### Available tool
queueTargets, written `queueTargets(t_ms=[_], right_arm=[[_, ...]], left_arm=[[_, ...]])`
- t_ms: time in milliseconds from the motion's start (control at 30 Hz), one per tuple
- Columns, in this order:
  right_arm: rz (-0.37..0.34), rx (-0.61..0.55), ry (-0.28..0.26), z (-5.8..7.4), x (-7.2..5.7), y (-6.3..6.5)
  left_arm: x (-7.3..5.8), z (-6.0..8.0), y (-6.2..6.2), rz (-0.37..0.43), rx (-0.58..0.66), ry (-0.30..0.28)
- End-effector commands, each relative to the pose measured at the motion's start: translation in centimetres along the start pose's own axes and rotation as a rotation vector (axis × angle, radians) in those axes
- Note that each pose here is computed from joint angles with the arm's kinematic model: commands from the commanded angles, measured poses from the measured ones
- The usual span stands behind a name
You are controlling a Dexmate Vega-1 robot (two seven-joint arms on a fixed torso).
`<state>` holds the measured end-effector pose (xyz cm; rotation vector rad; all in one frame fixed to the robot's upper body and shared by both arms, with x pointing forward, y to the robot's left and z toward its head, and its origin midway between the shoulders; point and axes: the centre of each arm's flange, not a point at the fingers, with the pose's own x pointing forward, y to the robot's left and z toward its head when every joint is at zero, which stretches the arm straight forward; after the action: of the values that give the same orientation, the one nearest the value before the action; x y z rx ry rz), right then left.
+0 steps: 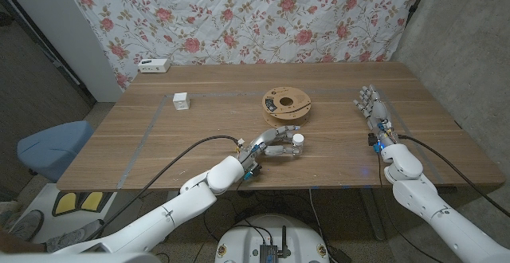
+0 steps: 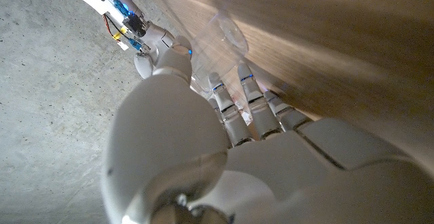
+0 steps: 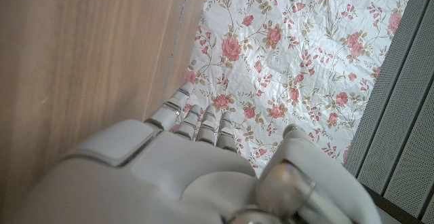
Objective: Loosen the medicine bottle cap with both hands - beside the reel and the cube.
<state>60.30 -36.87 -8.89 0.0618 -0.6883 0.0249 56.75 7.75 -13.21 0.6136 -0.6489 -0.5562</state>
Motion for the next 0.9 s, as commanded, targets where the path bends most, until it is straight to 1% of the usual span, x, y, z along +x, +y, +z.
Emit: queueTargets(t_ms=[33,233,467,733,900], right_arm=[[-0.001,-0.001,-0.003,0.1,-0.2,0.1],[0.004,-0.006,-0.003,0.2,-0.2,0.2],[0.014,-0.015,0.001,0.5,0.1,0.3],[0.026,-0.037,0.005,0.9,0.3,0.4],[0.038,-0.06,0.012,1.2,0.4,0.6]], left_arm=[[-0.4,0.0,0.0,0.032,0.005,0.009],[-0.5,0.2,0.3,0.048,0.011,0.007],[-0.5,0.8,1.0,0.069,0.021,0.002],[0.0,1.7,1.8,0.084,0.026,-0.018],[0.2,2.0,2.1,0.091,0.01,-0.03]])
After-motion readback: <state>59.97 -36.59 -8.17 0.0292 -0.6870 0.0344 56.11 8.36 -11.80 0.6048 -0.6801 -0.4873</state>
